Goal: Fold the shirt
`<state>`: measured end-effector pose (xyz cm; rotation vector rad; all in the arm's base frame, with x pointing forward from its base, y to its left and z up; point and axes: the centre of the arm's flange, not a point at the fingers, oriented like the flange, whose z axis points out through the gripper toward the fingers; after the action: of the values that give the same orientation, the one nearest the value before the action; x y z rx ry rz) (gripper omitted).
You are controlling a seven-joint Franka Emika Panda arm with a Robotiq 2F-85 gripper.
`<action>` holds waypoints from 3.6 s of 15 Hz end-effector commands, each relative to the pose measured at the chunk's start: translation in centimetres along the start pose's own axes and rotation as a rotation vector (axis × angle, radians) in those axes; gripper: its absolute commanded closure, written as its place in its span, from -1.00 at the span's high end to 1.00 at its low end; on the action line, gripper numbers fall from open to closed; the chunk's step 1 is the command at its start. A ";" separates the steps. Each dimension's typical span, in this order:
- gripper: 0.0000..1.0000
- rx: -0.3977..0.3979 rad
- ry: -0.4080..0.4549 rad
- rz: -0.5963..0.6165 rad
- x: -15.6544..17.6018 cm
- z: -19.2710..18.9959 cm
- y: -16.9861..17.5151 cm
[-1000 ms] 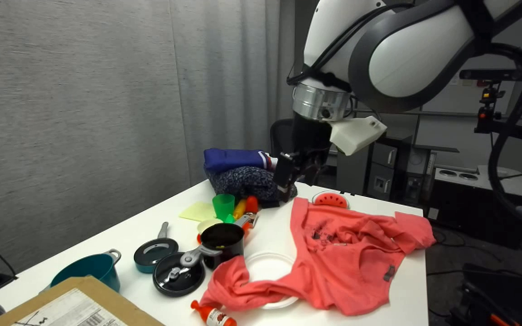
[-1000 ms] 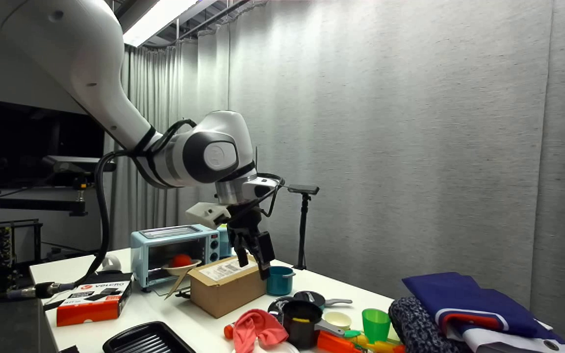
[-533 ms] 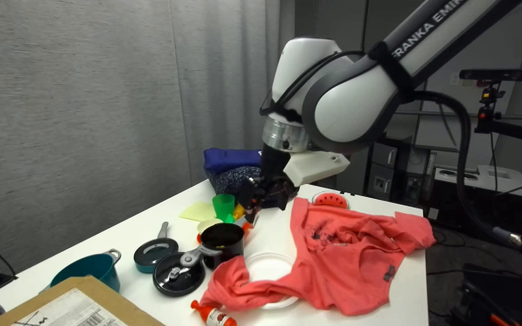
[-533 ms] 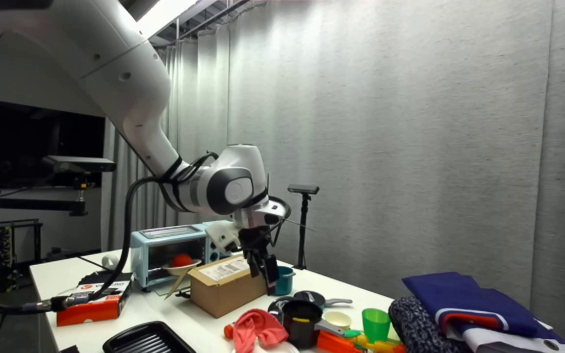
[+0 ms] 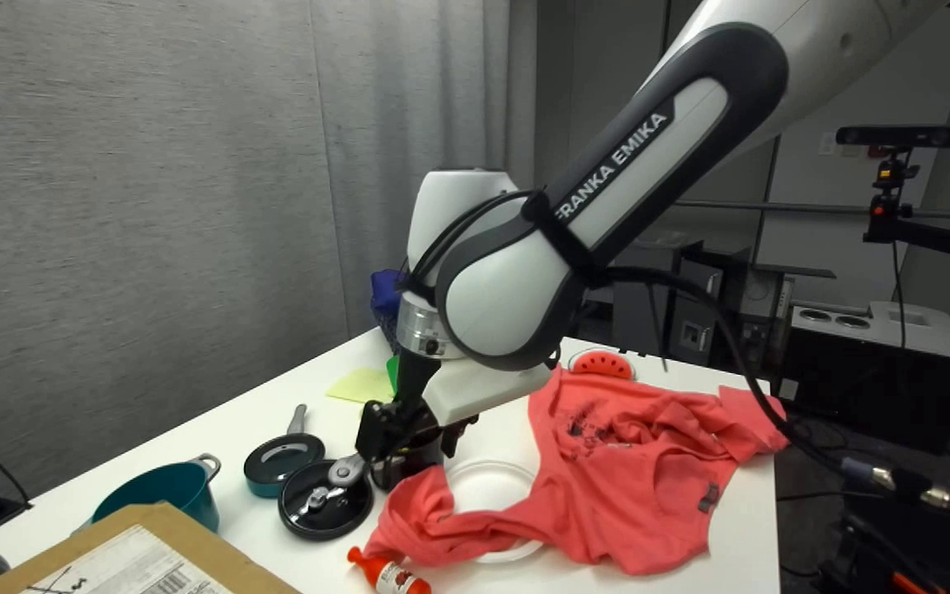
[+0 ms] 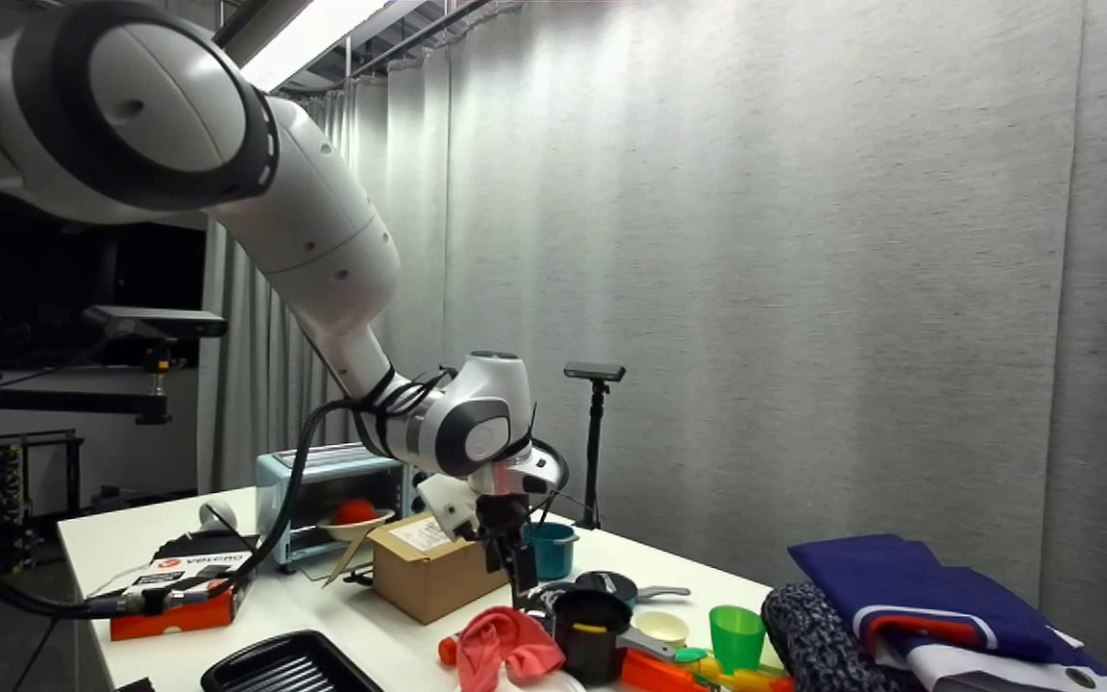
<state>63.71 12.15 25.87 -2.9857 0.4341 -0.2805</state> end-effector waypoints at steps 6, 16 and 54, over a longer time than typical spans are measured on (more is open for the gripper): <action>1.00 -0.037 -0.055 -0.015 3.2 5.0 -2.6; 1.00 -0.028 -0.023 -0.048 4.2 3.4 1.2; -0.98 -0.027 -0.182 -0.125 3.1 0.0 -0.9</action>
<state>68.81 14.27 22.63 -3.0470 0.3364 -0.0680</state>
